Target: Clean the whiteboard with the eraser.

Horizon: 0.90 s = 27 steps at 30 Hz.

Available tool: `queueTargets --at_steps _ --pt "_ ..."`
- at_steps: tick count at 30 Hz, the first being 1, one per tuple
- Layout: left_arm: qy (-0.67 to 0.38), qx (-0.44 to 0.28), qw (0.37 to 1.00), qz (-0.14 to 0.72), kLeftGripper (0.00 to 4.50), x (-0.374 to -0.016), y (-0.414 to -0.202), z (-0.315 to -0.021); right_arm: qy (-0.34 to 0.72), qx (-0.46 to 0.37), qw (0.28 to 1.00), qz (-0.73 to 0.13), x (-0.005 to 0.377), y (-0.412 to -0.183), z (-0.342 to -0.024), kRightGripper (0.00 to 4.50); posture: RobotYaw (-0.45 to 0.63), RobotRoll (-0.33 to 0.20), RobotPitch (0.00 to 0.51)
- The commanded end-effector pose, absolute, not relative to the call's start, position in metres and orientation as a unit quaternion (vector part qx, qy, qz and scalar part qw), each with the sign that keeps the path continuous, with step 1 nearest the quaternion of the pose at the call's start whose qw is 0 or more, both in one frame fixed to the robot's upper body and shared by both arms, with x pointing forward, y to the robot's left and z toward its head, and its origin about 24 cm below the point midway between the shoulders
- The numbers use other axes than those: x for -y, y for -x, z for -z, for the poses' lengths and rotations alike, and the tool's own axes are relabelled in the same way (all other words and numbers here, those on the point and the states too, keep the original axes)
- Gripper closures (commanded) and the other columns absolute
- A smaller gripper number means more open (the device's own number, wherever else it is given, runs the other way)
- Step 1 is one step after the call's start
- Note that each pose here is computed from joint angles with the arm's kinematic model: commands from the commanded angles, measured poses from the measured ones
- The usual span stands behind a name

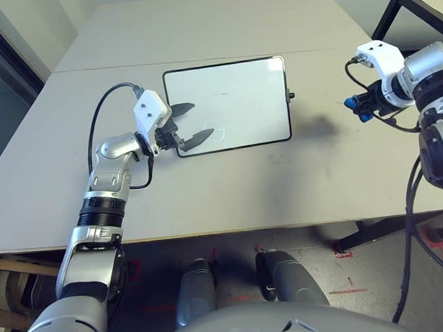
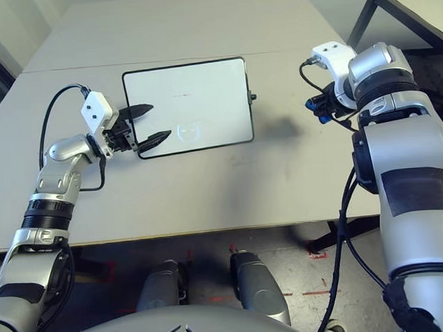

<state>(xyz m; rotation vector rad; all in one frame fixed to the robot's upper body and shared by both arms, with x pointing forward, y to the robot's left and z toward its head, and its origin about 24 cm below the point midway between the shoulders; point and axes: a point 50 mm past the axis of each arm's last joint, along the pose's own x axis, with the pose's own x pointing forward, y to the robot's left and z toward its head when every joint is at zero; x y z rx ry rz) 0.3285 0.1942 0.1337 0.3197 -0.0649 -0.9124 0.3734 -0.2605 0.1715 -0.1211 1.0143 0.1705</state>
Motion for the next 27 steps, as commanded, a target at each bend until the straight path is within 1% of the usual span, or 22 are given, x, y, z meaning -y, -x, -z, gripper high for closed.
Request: queueTargets --at_steps 1,5,17,19,20,22,26,27 --pt "-0.165 0.027 0.886 0.432 0.0 -0.198 -0.326 -0.134 0.023 -0.493 0.866 -0.076 0.255 -0.372 -0.16 4.13 -0.1 0.0 0.102" --pt "-0.168 0.026 0.888 0.427 0.0 -0.202 -0.324 -0.135 0.005 -0.499 0.863 -0.079 0.246 -0.372 -0.15 4.13 -0.08 0.0 0.103" --pt "-0.178 0.017 0.891 0.418 0.0 -0.211 -0.317 -0.138 0.004 -0.504 0.86 -0.079 0.229 -0.373 -0.12 4.13 -0.05 0.0 0.1" --pt "-0.179 0.017 0.891 0.418 0.0 -0.211 -0.317 -0.139 0.002 -0.498 0.864 -0.078 0.228 -0.374 -0.119 3.38 -0.05 0.0 0.1" --pt "-0.18 0.017 0.891 0.417 0.0 -0.212 -0.317 -0.14 -0.001 -0.491 0.868 -0.078 0.228 -0.375 -0.12 3.12 -0.05 0.0 0.1" --pt "-0.181 0.018 0.891 0.417 0.0 -0.213 -0.317 -0.142 -0.002 -0.478 0.875 -0.08 0.23 -0.377 -0.124 2.33 -0.04 0.0 0.099" --pt "-0.17 0.03 0.897 0.407 0.0 -0.22 -0.315 -0.152 -0.025 -0.435 0.895 -0.092 0.239 -0.382 -0.147 0.93 -0.04 0.0 0.099" --pt "-0.164 0.035 0.899 0.404 0.0 -0.223 -0.314 -0.155 -0.031 -0.424 0.9 -0.096 0.242 -0.382 -0.153 0.53 -0.05 0.0 0.099"
